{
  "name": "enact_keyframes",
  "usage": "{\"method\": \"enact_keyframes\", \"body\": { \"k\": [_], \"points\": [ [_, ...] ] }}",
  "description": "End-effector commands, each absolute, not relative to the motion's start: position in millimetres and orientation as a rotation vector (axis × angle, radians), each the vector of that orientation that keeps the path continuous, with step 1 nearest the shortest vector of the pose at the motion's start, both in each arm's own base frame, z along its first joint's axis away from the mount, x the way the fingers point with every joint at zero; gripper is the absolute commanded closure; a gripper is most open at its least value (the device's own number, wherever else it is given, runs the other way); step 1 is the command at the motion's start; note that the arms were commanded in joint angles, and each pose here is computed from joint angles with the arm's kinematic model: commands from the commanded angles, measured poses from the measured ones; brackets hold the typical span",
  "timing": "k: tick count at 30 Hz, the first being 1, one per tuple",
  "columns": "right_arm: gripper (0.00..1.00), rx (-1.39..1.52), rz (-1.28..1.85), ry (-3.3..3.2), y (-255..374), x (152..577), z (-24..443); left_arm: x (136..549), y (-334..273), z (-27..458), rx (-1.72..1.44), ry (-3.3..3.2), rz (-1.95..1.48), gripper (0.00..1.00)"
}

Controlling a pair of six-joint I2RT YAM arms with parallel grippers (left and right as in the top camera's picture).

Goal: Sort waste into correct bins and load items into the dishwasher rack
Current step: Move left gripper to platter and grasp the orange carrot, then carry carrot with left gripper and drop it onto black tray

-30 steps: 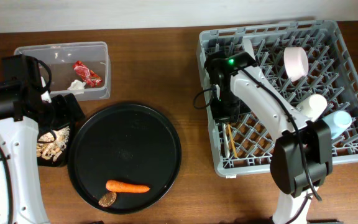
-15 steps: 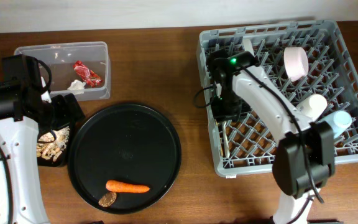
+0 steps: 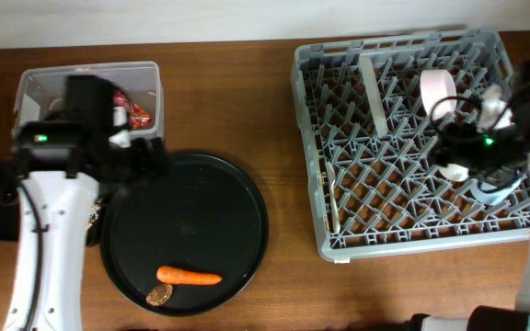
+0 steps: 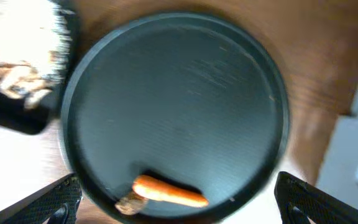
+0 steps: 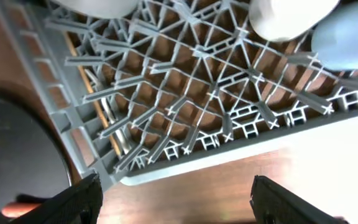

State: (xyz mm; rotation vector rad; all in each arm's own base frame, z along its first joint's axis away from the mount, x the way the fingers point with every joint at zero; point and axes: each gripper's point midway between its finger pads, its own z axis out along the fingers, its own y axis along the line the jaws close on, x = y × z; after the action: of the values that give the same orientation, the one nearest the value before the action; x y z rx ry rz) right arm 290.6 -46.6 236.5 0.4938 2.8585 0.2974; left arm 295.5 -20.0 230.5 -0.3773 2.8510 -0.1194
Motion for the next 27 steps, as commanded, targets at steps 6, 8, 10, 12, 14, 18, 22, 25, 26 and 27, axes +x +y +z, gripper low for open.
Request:
{"method": "enact_keyframes", "body": {
  "k": [6,8,10,12,14,18,22,25,26,27],
  "points": [
    [0.18,0.523,0.432,2.924,-43.2,282.3,198.0,225.9,-86.5,163.7,-1.019,3.039,-0.158,0.01],
    [0.18,0.523,0.433,2.925,-42.9,282.0,198.1,214.2,-93.3,143.4,-1.204,3.022,-0.116,0.01],
    [0.17,0.523,0.432,2.926,-43.0,281.9,197.7,204.6,-94.4,121.7,-1.361,2.985,-0.060,0.01],
    [0.17,0.523,0.432,2.926,-43.0,281.9,197.8,196.9,-91.7,98.4,-1.523,2.928,-0.020,0.01],
    [0.17,0.522,0.432,2.925,-43.1,282.1,197.8,188.0,-87.8,82.2,-1.613,2.898,0.026,0.01],
    [0.17,0.523,0.433,2.925,-43.0,282.2,197.8,181.5,-73.8,61.8,-1.653,2.833,0.130,0.01],
    [0.16,0.521,0.432,2.924,-43.1,282.4,197.6,182.9,-71.8,44.8,-1.651,2.803,0.114,0.01],
    [0.16,0.522,0.428,2.925,-43.6,282.3,197.5,179.0,-62.5,32.7,-1.708,2.739,0.162,0.01],
    [0.16,0.522,0.428,2.925,-43.6,282.4,197.5,176.3,-61.4,27.6,-1.736,2.729,0.160,0.01],
    [0.16,0.522,0.428,2.925,-43.6,282.4,197.5,174.5,-61.5,23.7,-1.750,2.731,0.147,0.01]
  ]
}}
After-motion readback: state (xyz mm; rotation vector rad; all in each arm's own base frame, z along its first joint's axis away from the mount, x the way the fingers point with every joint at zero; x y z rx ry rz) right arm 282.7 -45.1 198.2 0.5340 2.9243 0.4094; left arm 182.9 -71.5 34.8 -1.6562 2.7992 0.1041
